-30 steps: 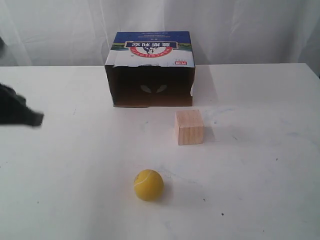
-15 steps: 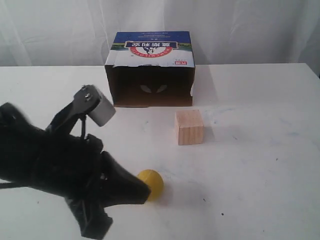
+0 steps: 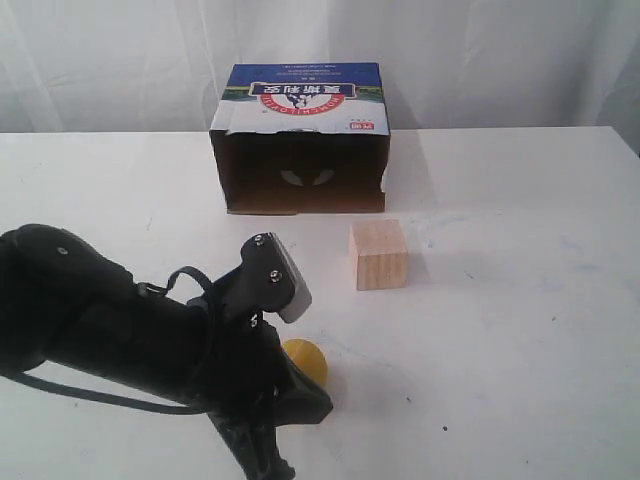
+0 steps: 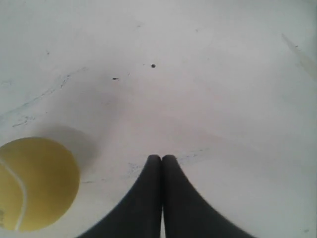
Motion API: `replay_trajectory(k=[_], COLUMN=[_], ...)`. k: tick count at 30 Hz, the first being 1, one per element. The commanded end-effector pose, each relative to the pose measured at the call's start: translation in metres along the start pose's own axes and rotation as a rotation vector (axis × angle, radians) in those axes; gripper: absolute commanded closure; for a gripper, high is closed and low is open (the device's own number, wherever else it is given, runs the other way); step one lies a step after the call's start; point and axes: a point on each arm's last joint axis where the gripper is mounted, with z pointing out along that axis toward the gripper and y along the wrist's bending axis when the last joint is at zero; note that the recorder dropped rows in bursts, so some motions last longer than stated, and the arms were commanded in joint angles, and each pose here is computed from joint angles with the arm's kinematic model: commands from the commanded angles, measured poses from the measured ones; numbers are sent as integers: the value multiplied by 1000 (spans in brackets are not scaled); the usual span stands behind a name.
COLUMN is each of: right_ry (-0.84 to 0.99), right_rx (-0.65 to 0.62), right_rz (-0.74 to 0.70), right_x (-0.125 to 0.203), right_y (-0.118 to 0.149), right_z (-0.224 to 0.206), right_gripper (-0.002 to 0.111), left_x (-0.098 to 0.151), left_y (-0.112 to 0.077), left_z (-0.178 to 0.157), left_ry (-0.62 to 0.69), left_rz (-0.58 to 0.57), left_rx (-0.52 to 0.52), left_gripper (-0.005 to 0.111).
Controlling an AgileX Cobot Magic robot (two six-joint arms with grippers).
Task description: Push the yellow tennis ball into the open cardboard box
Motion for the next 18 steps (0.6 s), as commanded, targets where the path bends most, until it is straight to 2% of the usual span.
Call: replay_trajectory(k=[1, 2, 9, 18], right_ry=[-10, -10, -10, -10], right_rx=[0, 0, 0, 0], right_rz=[-2, -2, -2, -2], right_x=[0, 0, 0, 0], right_y=[0, 0, 0, 0], right_z=[0, 0, 0, 0], right_gripper=[108, 108, 108, 108], left_x=[3, 5, 11, 14], left_y=[14, 18, 20, 29], left_z=[7, 8, 15, 17], left_ry=[10, 17, 47, 66], left_rz=[-41, -42, -51, -49], left_rx=[-131, -169, -152, -239], left_gripper=[107, 107, 107, 107])
